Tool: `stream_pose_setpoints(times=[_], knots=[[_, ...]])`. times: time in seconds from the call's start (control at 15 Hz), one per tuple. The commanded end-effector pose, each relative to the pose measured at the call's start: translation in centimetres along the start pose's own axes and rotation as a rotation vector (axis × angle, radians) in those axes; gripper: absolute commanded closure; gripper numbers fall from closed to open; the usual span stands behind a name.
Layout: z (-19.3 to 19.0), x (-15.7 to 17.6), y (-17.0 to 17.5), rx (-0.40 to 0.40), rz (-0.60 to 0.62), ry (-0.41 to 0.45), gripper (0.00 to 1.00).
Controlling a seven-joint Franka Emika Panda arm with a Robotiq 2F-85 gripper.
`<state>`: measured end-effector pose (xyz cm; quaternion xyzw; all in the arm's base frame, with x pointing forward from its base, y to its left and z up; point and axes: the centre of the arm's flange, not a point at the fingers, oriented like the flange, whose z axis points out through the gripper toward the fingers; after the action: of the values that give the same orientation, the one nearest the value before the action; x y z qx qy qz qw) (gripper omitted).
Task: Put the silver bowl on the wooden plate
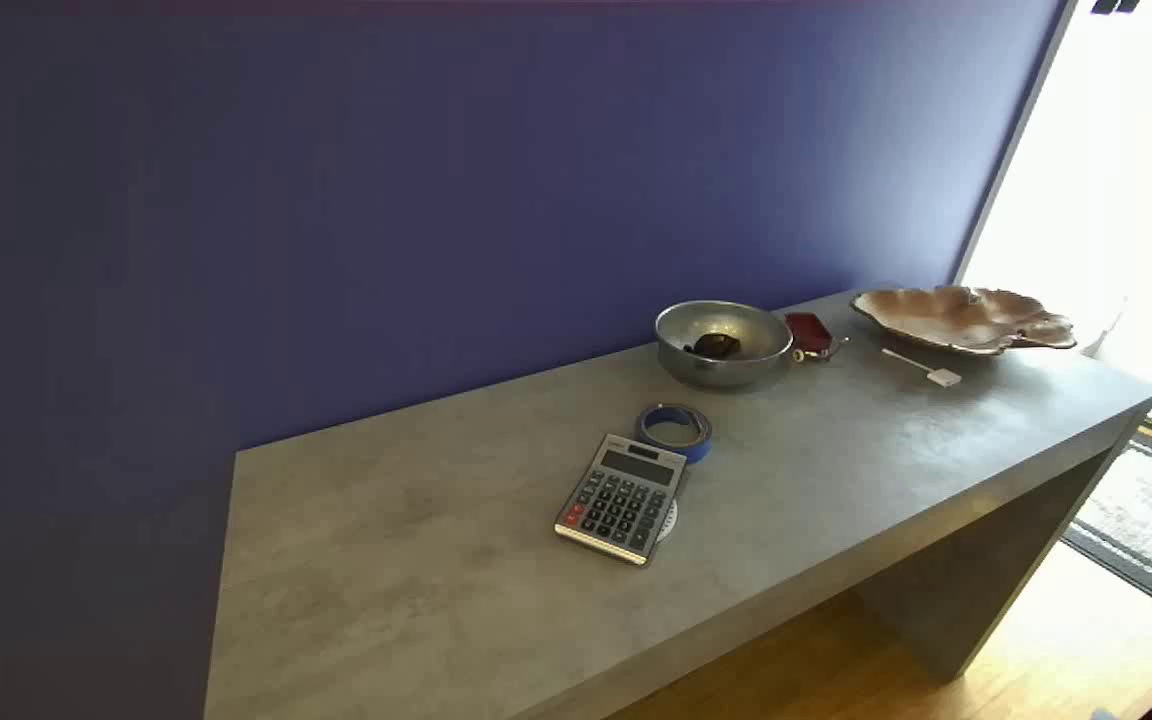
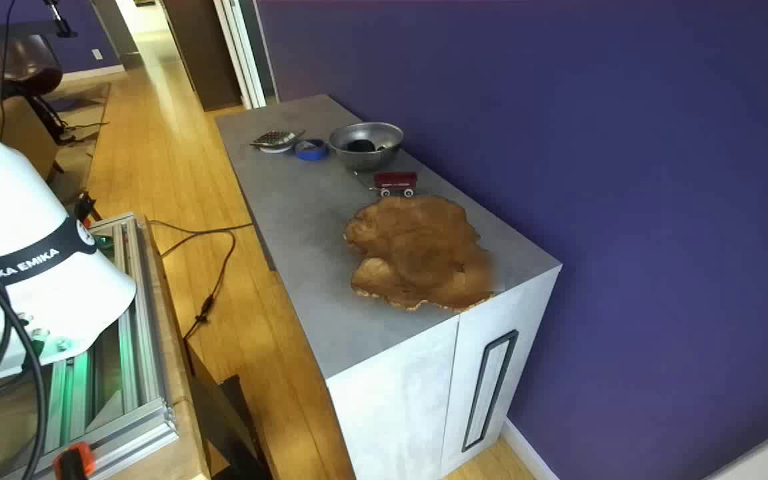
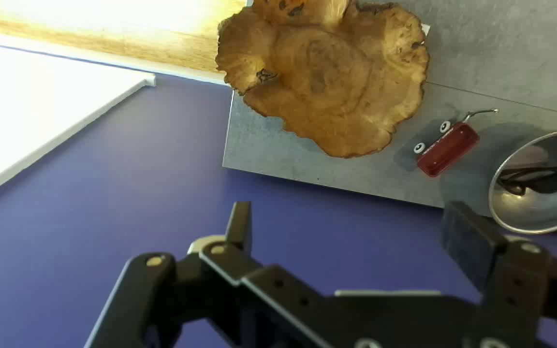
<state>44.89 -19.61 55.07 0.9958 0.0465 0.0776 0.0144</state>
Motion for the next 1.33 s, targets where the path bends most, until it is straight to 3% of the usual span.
stream_pose_setpoints(times=[0.0, 0.53, 0.73, 1.0, 1.27], knots=[[0.0, 0.0, 0.0, 0.000, 0.000, 0.000, 0.00], [0.0, 0.0, 0.0, 0.000, 0.000, 0.000, 0.00], [1.4, 2.5, -1.7, 0.043, 0.003, -0.012, 0.00], [5.1, 7.0, -8.5, 0.116, 0.057, -0.101, 0.00], [10.6, 9.8, -17.8, 0.209, 0.226, -0.200, 0.00]])
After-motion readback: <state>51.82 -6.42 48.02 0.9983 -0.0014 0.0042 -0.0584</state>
